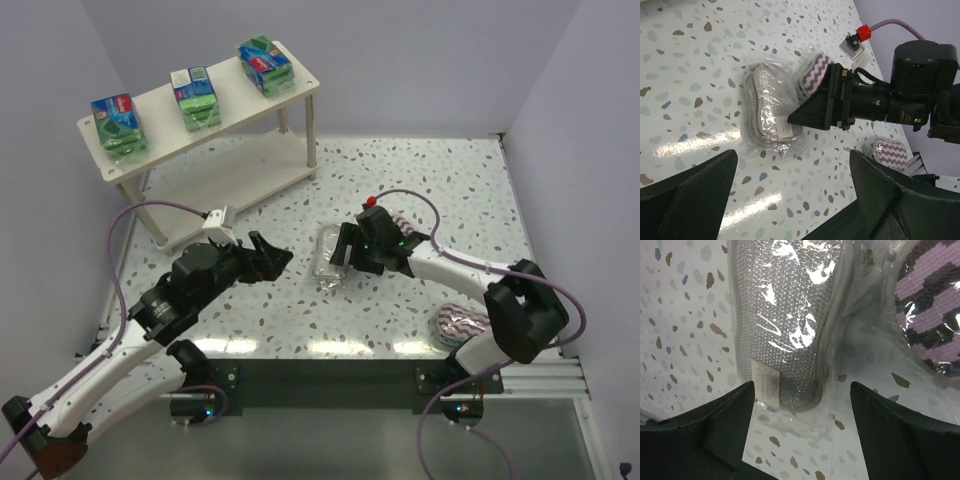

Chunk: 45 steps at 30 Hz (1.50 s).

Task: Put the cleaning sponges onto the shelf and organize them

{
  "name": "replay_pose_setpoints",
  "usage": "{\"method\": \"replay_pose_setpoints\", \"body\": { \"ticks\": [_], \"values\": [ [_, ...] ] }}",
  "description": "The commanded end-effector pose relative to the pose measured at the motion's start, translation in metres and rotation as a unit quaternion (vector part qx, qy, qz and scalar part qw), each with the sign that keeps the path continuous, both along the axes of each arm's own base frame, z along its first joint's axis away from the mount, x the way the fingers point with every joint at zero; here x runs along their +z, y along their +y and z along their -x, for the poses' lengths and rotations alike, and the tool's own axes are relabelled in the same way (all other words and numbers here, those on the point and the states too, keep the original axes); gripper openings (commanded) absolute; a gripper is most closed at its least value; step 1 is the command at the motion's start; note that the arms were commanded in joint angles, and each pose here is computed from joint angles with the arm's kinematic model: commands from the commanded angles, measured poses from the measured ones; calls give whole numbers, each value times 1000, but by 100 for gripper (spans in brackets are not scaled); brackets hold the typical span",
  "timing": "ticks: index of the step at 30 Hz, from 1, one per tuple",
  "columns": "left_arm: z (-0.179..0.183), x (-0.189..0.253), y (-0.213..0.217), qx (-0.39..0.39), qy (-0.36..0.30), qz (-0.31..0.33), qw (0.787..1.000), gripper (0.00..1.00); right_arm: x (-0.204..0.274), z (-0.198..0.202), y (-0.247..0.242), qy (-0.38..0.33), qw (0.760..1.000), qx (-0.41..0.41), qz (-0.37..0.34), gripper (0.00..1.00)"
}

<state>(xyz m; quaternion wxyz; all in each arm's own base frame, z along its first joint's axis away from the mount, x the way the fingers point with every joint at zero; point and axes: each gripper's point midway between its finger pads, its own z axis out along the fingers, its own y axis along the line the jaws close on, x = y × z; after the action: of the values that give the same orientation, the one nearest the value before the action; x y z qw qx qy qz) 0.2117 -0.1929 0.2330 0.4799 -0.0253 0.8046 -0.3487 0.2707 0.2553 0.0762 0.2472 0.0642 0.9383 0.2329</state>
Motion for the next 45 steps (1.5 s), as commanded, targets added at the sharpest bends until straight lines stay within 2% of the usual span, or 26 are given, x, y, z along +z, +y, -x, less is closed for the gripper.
{"method": "replay_pose_setpoints", "body": {
  "ticks": [1, 6, 7, 9, 10, 13, 16, 20, 24, 28, 38, 41, 45],
  "values": [
    [-2, 18, 9, 19, -24, 1, 1000, 100, 13, -23, 19, -33, 999, 1, -18, 80],
    [-2, -7, 9, 15, 19, -44, 999, 100, 0, -30, 27, -24, 999, -9, -23, 75],
    [-3, -13, 9, 17, 27, -49, 998, 100, -4, -30, 28, -21, 999, -10, -23, 67],
    [-1, -31, 7, 13, 47, -63, 997, 100, -7, -30, 28, -18, 999, -14, -26, 57],
    [-1, -37, 6, 10, 51, -64, 997, 100, -5, -29, 28, -20, 999, -15, -29, 45],
    [1, -56, 2, 3, 62, -54, 997, 100, -10, -20, 21, -17, 999, -18, -30, 29],
    [6, -81, -9, -13, 80, -27, 996, 100, -9, -8, 16, -9, 999, -24, -47, 23],
    [13, -124, -16, -13, 131, -8, 991, 100, -10, 11, 7, 5, 996, -47, -80, 23],
    [15, -150, -23, -15, 144, 23, 989, 100, -13, 39, -4, 30, 990, -69, -117, 23],
    [17, -143, -41, -39, 131, 64, 989, 98, -10, 59, -6, 35, 987, -67, -139, 25],
    [25, -127, -101, -87, 122, 58, 987, 96, 3, 85, -21, 39, 982, -83, -167, 32],
    [28, -133, -110, -86, 130, 50, 986, 94, 2, 88, -22, 42, 982, -80, -165, 36],
    [19, -143, -106, -45, 140, 27, 989, 90, -2, 93, -24, 50, 982, -77, -166, 39]
  ]
}}
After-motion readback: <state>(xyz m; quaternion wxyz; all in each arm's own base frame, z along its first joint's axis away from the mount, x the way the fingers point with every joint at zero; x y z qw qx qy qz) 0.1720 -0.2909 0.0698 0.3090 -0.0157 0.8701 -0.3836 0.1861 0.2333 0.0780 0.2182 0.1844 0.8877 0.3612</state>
